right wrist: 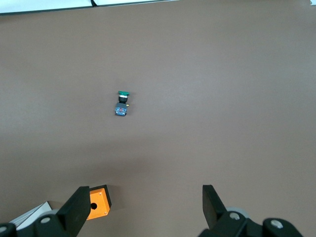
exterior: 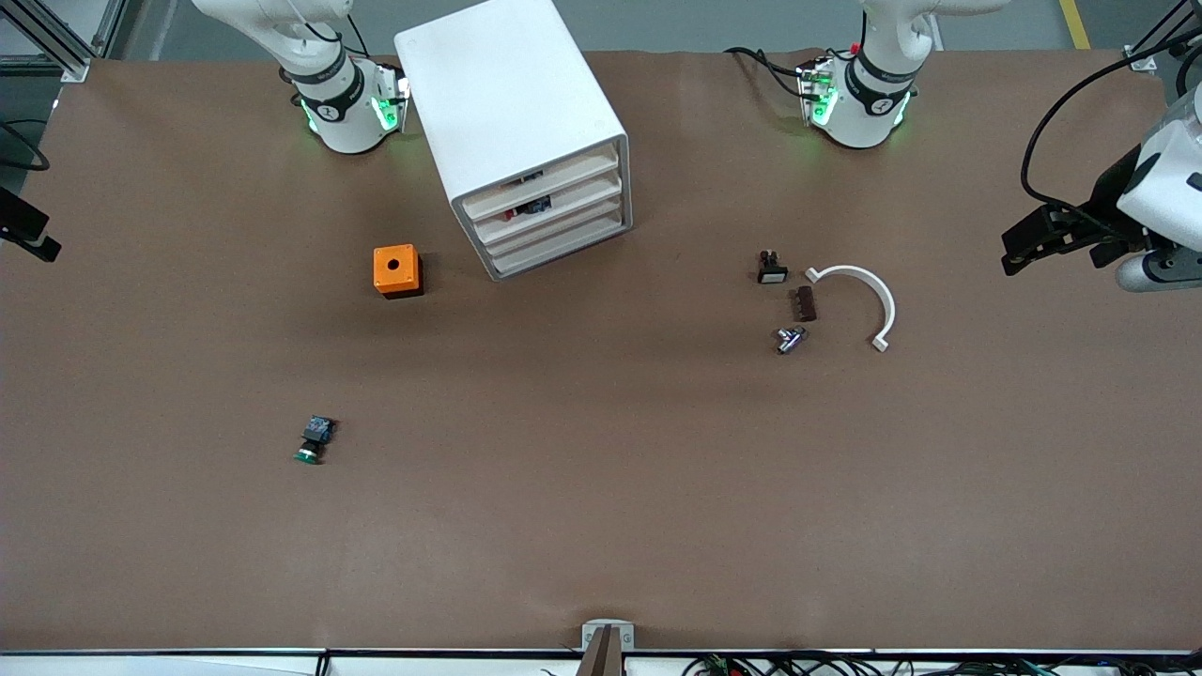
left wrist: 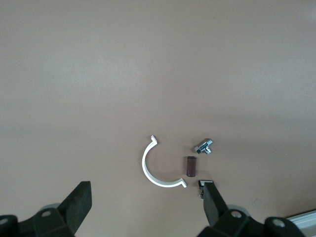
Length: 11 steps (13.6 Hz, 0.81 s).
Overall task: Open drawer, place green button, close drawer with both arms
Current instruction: 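Reach the left gripper to the drawer while the right gripper reaches the button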
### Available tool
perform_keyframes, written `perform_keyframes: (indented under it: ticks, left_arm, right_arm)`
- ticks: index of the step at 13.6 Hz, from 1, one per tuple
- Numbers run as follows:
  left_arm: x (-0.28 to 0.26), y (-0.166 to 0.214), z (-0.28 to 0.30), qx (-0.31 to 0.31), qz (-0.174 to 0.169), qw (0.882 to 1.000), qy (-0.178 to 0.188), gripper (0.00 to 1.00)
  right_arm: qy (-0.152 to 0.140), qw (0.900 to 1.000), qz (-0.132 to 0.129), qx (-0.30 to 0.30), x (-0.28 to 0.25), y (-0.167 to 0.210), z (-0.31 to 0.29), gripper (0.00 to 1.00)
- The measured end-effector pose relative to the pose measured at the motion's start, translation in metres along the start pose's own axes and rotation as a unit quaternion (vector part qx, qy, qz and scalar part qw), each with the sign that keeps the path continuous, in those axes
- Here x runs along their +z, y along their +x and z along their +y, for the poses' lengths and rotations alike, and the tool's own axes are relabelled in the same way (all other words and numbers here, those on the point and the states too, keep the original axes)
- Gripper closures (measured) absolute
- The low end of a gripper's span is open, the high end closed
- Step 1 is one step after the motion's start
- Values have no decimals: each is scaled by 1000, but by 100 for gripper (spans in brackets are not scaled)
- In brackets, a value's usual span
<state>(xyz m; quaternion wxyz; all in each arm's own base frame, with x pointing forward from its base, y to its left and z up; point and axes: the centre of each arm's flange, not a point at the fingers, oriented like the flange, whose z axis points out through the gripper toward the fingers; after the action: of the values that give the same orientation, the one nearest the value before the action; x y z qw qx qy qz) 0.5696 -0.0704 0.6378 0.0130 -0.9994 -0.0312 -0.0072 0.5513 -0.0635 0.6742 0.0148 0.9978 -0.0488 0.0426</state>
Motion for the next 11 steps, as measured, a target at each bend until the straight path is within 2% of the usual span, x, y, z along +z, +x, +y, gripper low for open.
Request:
perform_keyframes:
  ticks: [11]
  left_arm:
    - [12,4,6,1,-12,1000,2,0]
  right_arm:
    - [0,1000,0,0,0,0,0,0]
